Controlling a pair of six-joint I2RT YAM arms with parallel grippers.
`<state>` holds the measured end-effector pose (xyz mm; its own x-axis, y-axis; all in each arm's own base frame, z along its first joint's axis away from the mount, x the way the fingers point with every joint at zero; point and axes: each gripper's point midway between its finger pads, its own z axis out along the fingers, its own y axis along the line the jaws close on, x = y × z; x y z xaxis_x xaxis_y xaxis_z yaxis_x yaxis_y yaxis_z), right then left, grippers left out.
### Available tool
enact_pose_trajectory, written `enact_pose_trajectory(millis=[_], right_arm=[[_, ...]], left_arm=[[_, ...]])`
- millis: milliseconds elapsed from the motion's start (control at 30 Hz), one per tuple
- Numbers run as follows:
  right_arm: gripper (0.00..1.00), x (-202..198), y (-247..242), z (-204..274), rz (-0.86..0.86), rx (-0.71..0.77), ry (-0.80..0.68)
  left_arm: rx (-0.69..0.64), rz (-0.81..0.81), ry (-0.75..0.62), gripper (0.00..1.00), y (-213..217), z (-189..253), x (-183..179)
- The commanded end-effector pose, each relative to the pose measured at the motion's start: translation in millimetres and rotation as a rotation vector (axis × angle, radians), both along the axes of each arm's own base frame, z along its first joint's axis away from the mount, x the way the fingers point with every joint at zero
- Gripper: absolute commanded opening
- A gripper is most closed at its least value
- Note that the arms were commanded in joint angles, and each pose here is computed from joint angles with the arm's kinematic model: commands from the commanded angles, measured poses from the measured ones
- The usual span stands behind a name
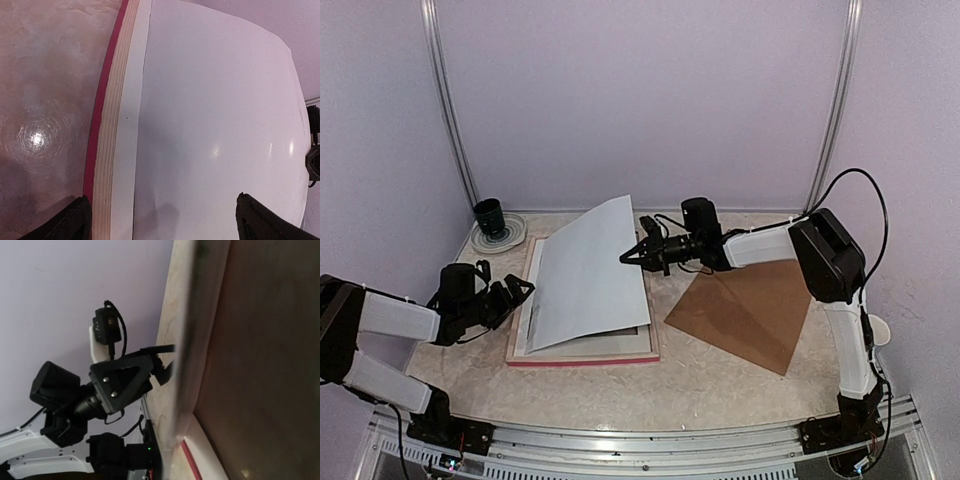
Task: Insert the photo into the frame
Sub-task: Place the photo on the mat board.
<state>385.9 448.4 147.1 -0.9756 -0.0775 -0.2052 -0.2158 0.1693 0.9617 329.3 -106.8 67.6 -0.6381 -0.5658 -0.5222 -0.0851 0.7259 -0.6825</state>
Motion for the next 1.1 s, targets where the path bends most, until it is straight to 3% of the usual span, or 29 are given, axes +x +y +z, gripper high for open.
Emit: enact_pose_trajectory(millis=[0, 100, 367, 767, 867, 1067], right_arm=[[0.02, 3, -7, -27, -0.018, -0.081, 0.009], [0.02, 5, -15, -47, -0.05, -0.191, 0.014], [0.02, 11, -23, -58, -0.085, -0.287, 0.006], [0.01, 1, 7, 45, 0.047, 0.081, -0.1], [0.01, 0, 2, 17, 0.024, 0.035, -0.058], [0.01, 0, -21, -65, -0.059, -0.234, 0.015]], left_arm=[[0.0, 0.02, -0.029, 0.99, 5, 7, 2], [-0.002, 0.022, -0.028, 0.99, 5, 7, 1], [-0.022, 0.023, -0.027, 0.99, 4, 8, 2], [-0.032, 0.036, -0.02, 0.99, 5, 4, -1], [-0.028, 0.05, -0.022, 0.99, 8, 5, -2], [-0.023, 0.061, -0.025, 0.99, 11, 5, -3]])
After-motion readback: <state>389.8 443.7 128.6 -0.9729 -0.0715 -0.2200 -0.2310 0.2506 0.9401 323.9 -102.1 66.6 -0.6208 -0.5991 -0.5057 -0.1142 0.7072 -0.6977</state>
